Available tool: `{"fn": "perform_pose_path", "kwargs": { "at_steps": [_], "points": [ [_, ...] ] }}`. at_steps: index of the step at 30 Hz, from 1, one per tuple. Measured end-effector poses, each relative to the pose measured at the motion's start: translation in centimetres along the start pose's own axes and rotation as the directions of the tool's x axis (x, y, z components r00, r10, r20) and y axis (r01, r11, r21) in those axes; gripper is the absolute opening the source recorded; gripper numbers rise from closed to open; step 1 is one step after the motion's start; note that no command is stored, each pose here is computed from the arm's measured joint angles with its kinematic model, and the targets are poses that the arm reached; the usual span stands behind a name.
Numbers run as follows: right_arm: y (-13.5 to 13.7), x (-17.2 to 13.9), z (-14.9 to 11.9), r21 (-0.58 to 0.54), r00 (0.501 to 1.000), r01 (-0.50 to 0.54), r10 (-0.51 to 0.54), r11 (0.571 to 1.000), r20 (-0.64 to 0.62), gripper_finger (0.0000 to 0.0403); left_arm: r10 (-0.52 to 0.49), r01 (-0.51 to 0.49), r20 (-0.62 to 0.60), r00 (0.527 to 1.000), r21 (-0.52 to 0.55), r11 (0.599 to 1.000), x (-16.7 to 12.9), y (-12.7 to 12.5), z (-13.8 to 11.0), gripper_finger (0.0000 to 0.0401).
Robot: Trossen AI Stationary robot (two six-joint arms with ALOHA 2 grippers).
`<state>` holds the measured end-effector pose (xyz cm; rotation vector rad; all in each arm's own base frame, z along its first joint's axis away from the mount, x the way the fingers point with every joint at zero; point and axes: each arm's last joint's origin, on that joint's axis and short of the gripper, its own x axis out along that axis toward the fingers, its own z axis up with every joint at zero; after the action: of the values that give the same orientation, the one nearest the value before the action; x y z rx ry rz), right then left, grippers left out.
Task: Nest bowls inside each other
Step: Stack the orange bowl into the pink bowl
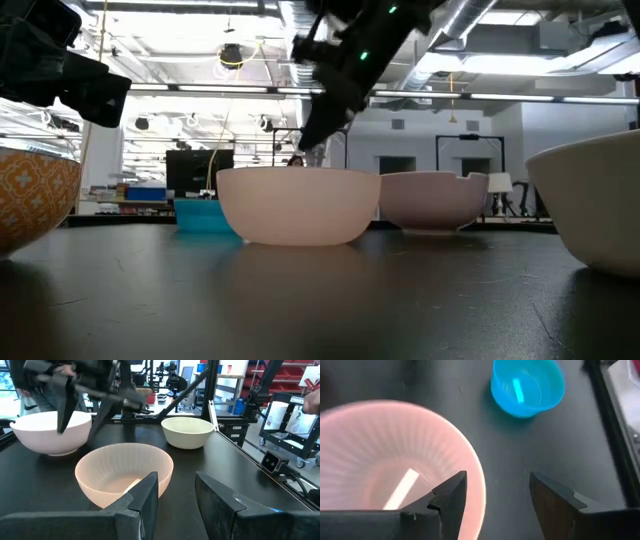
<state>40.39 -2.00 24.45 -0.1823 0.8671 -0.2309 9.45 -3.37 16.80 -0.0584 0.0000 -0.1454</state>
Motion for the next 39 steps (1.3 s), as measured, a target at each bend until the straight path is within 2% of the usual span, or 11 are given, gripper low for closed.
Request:
{"fn": "perform_pose_path", "kwargs": {
  "at_steps": [7,16,25,30,37,39],
  "points": [
    [-0.8,2.9,0.4,0.013,0.986,-0.148,0.148,0.989,-0.080,0.0233,0.000,0.000,0.000,1.000,0.000,1.000,0.0,0.0,0.0,0.0118],
    [-2.0,3.9,-0.7,0.051,0.979,-0.167,0.171,0.985,-0.113,0.0233,0.000,0.000,0.000,1.000,0.000,1.000,0.0,0.0,0.0,0.0118],
    [-1.1,5.9,-1.7,0.072,0.967,-0.214,0.221,0.974,-0.123,0.0212,0.000,0.000,0.000,1.000,0.000,1.000,0.0,0.0,0.0,0.0118],
    [-0.5,7.2,-2.6,0.081,0.956,-0.221,0.232,0.972,-0.180,0.0163,0.000,0.000,0.000,1.000,0.000,1.000,0.0,0.0,0.0,0.0118],
    [-0.8,7.0,-2.0,0.089,0.959,-0.227,0.239,0.970,-0.150,0.0036,0.000,0.000,0.000,1.000,0.000,1.000,0.0,0.0,0.0,0.0118],
    [-1.2,6.0,-1.3,0.098,0.960,-0.228,0.240,0.969,-0.146,0.0013,0.000,0.000,0.000,1.000,0.000,1.000,0.0,0.0,0.0,0.0118]
  ]
}}
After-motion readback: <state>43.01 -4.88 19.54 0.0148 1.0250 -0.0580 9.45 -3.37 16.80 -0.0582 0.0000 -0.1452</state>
